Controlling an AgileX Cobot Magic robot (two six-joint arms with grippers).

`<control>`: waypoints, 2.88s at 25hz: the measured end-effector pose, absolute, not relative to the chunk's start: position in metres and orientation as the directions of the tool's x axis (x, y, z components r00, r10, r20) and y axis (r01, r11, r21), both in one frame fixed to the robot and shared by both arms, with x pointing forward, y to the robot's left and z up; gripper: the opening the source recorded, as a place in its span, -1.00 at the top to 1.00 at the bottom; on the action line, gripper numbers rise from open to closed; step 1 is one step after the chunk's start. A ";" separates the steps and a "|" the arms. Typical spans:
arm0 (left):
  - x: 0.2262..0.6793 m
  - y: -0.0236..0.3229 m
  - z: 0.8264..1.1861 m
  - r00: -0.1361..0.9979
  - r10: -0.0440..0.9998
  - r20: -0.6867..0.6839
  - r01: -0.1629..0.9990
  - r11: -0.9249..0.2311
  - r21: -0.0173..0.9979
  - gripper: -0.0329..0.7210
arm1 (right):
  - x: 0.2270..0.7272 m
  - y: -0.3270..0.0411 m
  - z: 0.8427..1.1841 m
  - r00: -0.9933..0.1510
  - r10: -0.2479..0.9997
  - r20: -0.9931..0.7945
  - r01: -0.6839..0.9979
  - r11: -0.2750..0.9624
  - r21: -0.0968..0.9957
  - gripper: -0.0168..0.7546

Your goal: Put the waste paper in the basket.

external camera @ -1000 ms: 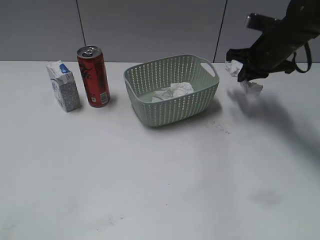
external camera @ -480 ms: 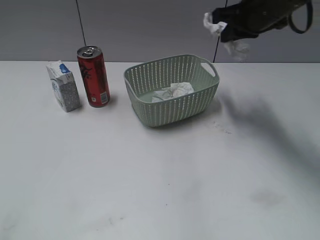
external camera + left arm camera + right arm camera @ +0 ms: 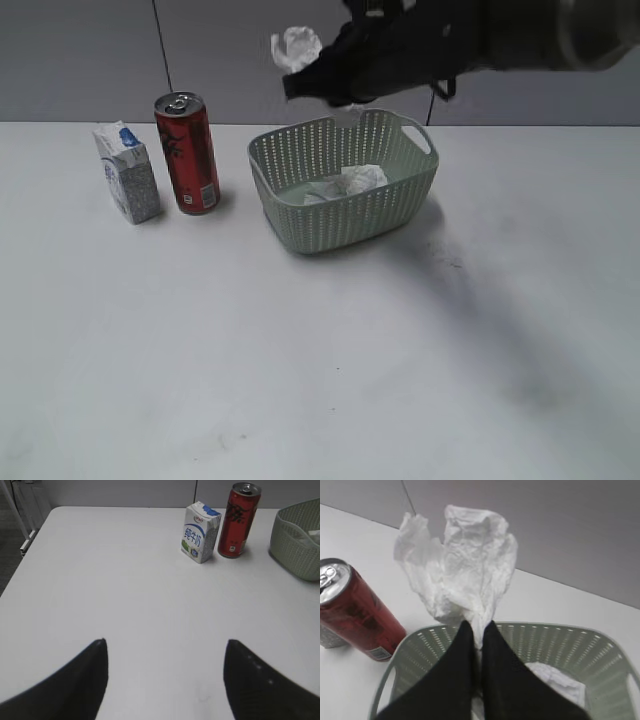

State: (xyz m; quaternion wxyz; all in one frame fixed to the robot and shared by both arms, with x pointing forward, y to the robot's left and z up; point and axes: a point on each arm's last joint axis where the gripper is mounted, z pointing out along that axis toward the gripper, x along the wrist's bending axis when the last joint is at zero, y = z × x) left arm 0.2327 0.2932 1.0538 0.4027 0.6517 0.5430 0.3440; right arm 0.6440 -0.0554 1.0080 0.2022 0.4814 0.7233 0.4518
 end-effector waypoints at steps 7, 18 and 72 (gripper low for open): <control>0.233 0.293 1.054 0.174 0.985 0.011 0.431 -0.086 0.898 -0.52 | 0.649 -0.046 0.949 -0.547 0.836 -0.035 0.507 0.364 0.781 -0.27; 0.233 0.293 1.054 0.174 0.985 0.011 0.431 -0.086 0.898 -0.51 | 0.647 -0.053 0.974 -0.552 0.831 -0.069 0.489 0.390 0.780 -0.66; 0.233 0.297 1.054 0.149 0.988 0.048 0.431 -0.109 0.896 -0.46 | 0.310 -0.283 1.030 -0.212 0.977 0.022 0.772 0.153 0.617 -0.57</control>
